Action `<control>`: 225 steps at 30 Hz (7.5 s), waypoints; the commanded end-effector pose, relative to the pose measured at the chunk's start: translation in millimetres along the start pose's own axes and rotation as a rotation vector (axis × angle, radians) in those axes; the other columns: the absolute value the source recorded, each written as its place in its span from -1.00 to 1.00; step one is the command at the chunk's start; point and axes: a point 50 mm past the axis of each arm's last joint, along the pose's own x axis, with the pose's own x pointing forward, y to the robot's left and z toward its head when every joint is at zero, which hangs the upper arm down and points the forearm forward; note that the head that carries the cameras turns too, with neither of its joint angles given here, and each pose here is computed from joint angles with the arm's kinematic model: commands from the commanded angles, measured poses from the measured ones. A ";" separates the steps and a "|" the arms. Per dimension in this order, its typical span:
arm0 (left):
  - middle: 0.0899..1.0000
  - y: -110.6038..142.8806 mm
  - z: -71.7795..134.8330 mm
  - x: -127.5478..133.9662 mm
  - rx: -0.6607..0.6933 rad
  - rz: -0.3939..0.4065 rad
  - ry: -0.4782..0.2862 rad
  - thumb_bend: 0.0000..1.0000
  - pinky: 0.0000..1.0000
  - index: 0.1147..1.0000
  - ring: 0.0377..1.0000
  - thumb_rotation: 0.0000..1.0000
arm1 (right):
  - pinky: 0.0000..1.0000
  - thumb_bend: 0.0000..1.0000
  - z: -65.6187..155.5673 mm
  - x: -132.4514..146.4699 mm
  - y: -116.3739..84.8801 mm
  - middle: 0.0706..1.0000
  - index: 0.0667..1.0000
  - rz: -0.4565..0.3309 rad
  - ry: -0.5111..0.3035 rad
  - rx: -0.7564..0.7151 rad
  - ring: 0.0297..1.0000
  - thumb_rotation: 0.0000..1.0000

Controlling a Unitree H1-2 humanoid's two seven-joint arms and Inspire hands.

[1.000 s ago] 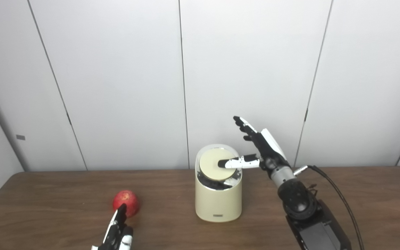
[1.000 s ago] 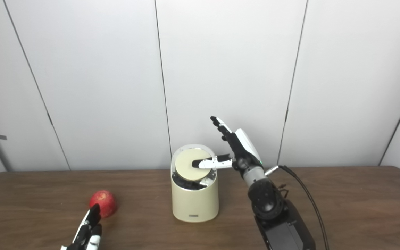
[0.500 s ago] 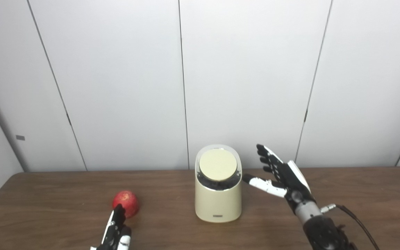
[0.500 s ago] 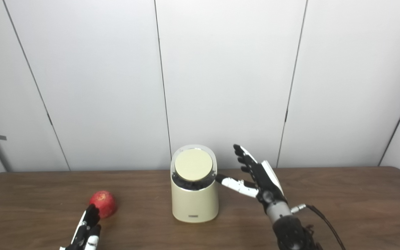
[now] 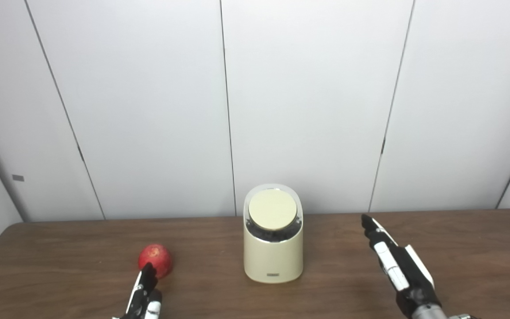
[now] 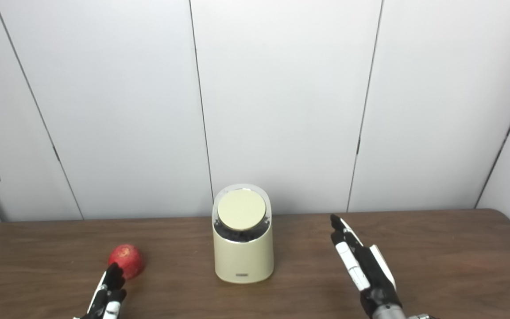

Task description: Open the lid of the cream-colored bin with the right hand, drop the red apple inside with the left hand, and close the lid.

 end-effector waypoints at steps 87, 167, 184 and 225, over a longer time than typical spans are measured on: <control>0.93 10.0 11.8 -19.9 -0.020 0.017 0.051 -0.15 1.00 0.92 0.94 0.45 | 1.00 0.26 30.5 -4.8 8.6 0.87 0.80 -0.090 -0.131 0.056 0.93 0.80; 0.72 5.6 67.9 2.6 0.636 0.152 -0.059 0.63 0.40 0.78 0.61 -0.82 | 0.83 0.33 -37.2 -74.9 -16.3 0.80 0.77 -0.082 -0.009 0.234 0.83 0.84; 0.75 44.0 88.7 75.2 1.075 0.251 0.026 0.82 0.29 0.73 0.59 -0.77 | 0.70 0.42 -26.4 -73.7 -6.7 0.76 0.74 -0.100 -0.002 0.231 0.79 0.79; 0.72 25.2 86.4 193.9 1.140 -0.017 0.201 0.77 0.41 0.66 0.67 -0.76 | 1.00 -0.19 15.7 -80.7 16.0 0.90 0.96 -0.122 -0.029 0.257 0.95 1.00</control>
